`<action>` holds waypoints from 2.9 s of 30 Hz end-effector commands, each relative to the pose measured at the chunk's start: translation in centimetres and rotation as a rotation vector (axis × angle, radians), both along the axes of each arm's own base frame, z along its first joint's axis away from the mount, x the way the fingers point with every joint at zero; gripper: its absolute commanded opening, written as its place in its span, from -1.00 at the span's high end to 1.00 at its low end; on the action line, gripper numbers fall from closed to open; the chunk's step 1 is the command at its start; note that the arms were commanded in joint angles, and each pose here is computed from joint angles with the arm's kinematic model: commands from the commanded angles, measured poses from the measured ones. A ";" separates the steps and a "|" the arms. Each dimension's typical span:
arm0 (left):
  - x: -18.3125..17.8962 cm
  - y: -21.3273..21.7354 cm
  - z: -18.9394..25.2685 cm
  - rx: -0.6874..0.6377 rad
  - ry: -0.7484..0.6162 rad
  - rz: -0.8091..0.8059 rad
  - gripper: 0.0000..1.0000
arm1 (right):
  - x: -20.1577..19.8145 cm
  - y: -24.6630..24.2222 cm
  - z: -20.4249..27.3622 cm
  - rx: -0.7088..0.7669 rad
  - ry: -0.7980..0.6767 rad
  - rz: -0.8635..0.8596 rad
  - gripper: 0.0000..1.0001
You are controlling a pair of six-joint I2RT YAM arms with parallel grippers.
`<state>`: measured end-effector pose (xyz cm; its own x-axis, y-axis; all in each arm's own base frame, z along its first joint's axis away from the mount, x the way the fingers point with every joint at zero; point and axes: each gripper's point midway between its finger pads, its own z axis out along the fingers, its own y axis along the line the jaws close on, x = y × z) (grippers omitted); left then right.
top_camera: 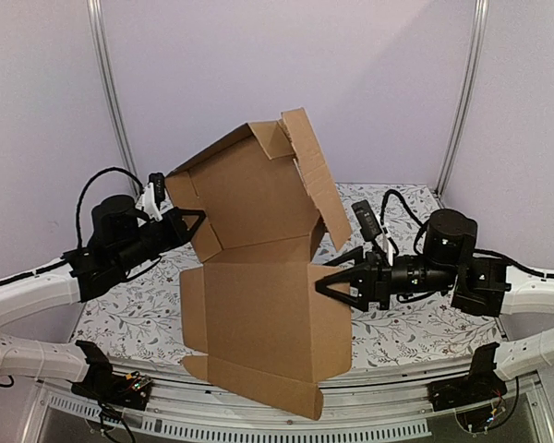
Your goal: Fold the paper box
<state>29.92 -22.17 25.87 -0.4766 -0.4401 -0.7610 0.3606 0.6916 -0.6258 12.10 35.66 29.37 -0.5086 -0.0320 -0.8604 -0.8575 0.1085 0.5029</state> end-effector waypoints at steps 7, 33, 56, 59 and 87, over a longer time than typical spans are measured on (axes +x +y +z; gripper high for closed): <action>-0.2 0.2 2.3 0.045 -0.077 0.006 1.00 | 0.4 -6.2 -0.1 -0.325 -0.213 -0.123 -0.53; -0.2 0.6 -0.5 0.205 -0.045 -0.003 1.00 | 4.7 -5.5 9.0 -0.317 -0.423 -0.295 -0.21; 0.2 1.8 -2.3 0.289 0.026 0.053 1.00 | 8.0 0.9 6.8 -0.366 -0.357 -0.231 0.15; 0.2 2.2 -2.5 0.301 0.039 0.076 1.00 | 8.4 1.7 6.0 -0.397 -0.355 -0.238 0.17; 0.2 3.4 -4.1 0.500 0.097 0.228 1.00 | 16.9 3.4 -0.9 -0.659 -0.336 -0.637 0.02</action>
<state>30.40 -17.53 20.13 -0.5145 -0.1394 -0.8461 0.1005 0.9701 -0.2209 27.42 38.88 27.64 -0.3307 -0.4098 -0.8501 -0.6968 0.7135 -0.0729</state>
